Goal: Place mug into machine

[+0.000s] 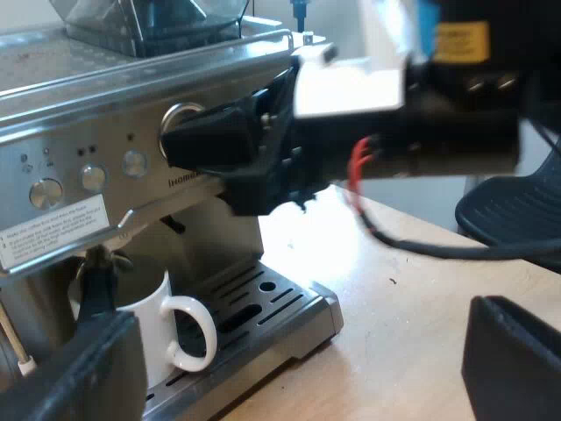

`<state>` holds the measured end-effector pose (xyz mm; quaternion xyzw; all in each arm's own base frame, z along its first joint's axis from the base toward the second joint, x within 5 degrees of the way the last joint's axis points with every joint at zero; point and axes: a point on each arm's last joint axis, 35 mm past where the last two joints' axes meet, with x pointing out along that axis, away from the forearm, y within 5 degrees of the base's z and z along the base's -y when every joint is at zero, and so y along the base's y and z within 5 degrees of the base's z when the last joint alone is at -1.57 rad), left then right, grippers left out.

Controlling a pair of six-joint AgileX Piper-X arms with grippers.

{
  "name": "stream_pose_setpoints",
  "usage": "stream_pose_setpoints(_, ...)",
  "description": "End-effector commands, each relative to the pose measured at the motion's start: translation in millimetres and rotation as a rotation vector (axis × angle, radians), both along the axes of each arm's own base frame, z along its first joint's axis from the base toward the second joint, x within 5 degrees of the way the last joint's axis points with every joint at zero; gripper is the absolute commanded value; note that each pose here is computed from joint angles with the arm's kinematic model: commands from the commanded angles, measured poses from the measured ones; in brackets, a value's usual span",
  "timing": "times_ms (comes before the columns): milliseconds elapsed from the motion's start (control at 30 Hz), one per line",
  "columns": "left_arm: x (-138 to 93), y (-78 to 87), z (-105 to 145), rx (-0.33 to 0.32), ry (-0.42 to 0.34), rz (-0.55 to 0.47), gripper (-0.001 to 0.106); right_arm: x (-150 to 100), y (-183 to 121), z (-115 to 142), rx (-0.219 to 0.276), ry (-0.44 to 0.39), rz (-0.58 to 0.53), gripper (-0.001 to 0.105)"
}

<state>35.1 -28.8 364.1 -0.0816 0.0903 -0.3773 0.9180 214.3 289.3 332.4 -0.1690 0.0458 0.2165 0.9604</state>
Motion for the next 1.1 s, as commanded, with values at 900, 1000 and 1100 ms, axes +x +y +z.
stream_pose_setpoints(900,71.1,-20.5,33.0,-0.059,-0.057,0.155,0.081,-11.4,-168.3,75.6,-0.047,0.126,-0.291,0.074)
stream_pose_setpoints(1000,78.9,-22.1,38.3,-0.019,-0.075,0.187,0.081,-14.8,-196.6,79.8,-0.054,0.144,-0.390,0.074)
stream_pose_setpoints(1100,84.2,-21.0,43.3,-0.014,-0.076,0.220,0.081,-19.4,-222.7,81.7,-0.058,0.171,-0.474,0.074)
